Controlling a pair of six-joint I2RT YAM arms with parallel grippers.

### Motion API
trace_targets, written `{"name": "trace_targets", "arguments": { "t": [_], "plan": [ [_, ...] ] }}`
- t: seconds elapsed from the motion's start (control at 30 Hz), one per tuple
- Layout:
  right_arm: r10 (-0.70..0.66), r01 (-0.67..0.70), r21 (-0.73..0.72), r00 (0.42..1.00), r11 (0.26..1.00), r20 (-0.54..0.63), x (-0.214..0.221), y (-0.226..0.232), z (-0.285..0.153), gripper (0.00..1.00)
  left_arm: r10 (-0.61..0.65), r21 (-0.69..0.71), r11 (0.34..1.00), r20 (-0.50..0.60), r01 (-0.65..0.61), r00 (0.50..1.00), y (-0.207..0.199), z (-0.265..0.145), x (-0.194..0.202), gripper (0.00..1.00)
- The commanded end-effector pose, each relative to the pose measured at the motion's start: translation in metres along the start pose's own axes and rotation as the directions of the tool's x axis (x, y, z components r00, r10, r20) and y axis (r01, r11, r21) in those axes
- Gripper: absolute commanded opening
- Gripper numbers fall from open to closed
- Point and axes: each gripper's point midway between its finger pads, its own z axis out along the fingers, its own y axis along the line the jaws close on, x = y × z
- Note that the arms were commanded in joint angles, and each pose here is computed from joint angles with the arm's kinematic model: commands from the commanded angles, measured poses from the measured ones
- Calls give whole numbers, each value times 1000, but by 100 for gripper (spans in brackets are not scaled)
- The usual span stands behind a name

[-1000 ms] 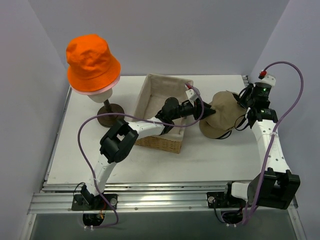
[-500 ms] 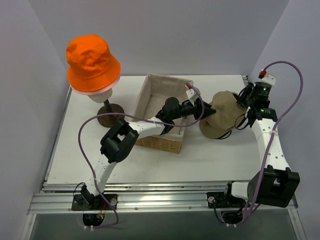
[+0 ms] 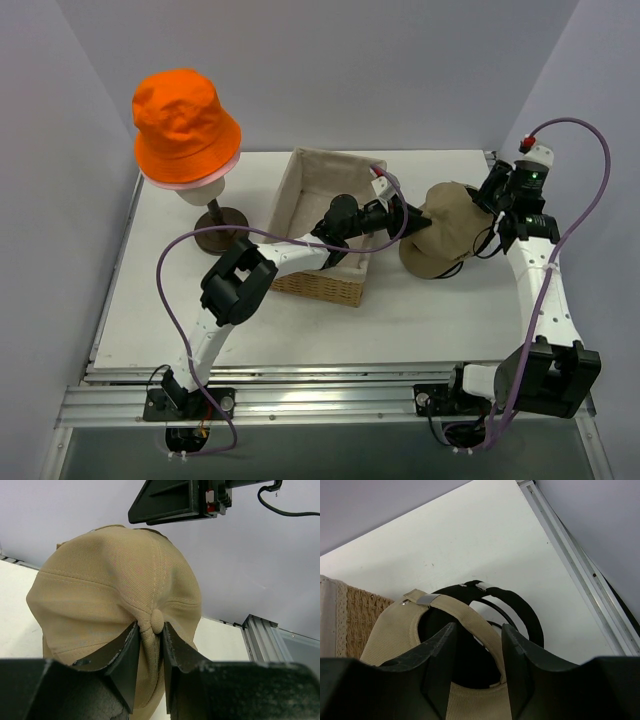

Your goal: Stack the hats

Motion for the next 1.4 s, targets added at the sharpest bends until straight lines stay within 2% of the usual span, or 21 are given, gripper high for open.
{"name": "trace_targets", "arguments": {
  "t": [0.0, 0.3, 0.77, 1.03, 1.27, 1.37],
  "plan": [
    [-25, 26, -34, 999, 999, 27, -17, 5, -12, 38, 31, 40, 999, 83, -35, 996, -12, 3, -22, 31],
    [-51, 50, -55, 998, 997, -27, -4, 7, -3, 38, 31, 44, 998, 80, -34, 996, -11, 2, -18, 32],
    [-57, 59, 68, 998, 996, -31, -3, -15, 9, 33, 33, 46, 998, 74, -37, 997, -8, 3, -12, 33],
    [-46, 46, 131, 999, 990, -5, -11, -24, 14, 30, 28, 55, 998, 74, -32, 997, -8, 5, -10, 37],
    [-35, 34, 150, 999, 988, 8, -11, -28, 15, 29, 21, 64, 998, 79, -26, 997, -9, 6, -8, 55],
    [-29, 27, 155, 1000, 988, 11, -10, -31, 15, 29, 20, 66, 997, 82, -26, 996, -10, 6, -8, 59]
  ]
}}
